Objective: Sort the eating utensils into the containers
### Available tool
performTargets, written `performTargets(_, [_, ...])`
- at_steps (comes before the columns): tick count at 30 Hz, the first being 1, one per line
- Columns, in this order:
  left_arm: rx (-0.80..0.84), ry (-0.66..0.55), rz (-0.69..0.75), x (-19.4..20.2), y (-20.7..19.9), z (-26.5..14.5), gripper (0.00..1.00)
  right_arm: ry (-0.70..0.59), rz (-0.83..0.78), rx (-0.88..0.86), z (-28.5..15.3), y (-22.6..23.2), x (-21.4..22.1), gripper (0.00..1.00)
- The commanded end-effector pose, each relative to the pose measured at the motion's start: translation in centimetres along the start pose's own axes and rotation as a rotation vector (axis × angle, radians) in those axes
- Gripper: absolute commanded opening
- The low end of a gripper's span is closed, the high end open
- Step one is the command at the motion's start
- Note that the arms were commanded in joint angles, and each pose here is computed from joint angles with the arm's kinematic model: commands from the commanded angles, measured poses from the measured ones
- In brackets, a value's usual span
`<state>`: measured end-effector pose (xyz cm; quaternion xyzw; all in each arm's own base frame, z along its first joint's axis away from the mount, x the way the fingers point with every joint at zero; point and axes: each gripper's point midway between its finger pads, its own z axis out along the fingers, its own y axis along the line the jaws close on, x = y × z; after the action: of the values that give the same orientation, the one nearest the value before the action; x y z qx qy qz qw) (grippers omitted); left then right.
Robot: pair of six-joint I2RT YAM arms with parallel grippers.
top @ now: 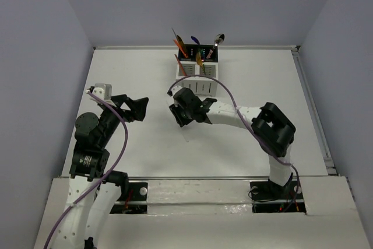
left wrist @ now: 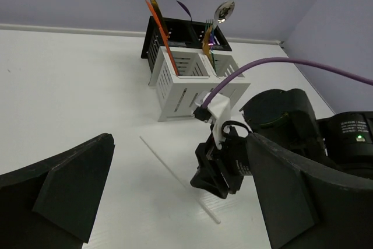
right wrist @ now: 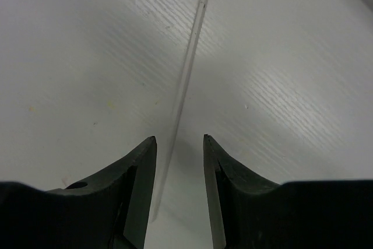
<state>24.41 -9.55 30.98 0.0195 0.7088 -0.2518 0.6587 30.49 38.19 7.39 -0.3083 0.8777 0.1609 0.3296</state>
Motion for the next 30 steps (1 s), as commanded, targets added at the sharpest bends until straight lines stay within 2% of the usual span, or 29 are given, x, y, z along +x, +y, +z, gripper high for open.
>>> performTargets(1, [0.021,-0.051,0.007,-1.3,-0.6,-0.1,0.99,0.015,0.036,0.019,0.4,1.0,-0.5,0.44])
performTargets(9, [0.027,-0.057,0.01,-1.4,-0.7,-0.3,0.99,0.056,0.044,0.062,2.7,0.5,0.5,0.43])
performTargets(15, [0.034,-0.055,0.009,-1.4,-0.9,-0.2,0.99,0.088,0.037,0.085,4.0,0.2,1.1,0.37])
performTargets(18, [0.035,-0.054,0.009,-1.4,-0.9,-0.2,0.99,0.103,0.034,0.089,4.6,0.2,1.2,0.26])
performTargets(19, [0.035,-0.054,0.011,-1.4,-0.9,-0.2,0.99,0.109,0.034,0.087,4.8,0.2,1.4,0.26])
performTargets(22, [0.035,-0.058,0.01,-1.5,-0.9,-0.3,0.99,0.112,0.035,0.082,4.9,0.4,1.3,0.13])
performTargets(24, [0.036,-0.056,0.011,-1.5,-0.9,-0.2,0.99,0.113,0.036,0.079,4.9,0.4,1.3,0.0])
performTargets(29, [0.036,-0.056,0.01,-1.5,-0.9,-0.2,0.99,0.049,0.034,0.086,3.4,0.4,-1.0,0.0])
performTargets(30, [0.036,-0.056,0.01,-1.5,-0.9,-0.2,0.99,0.001,0.039,0.078,2.5,0.5,-2.5,0.0])
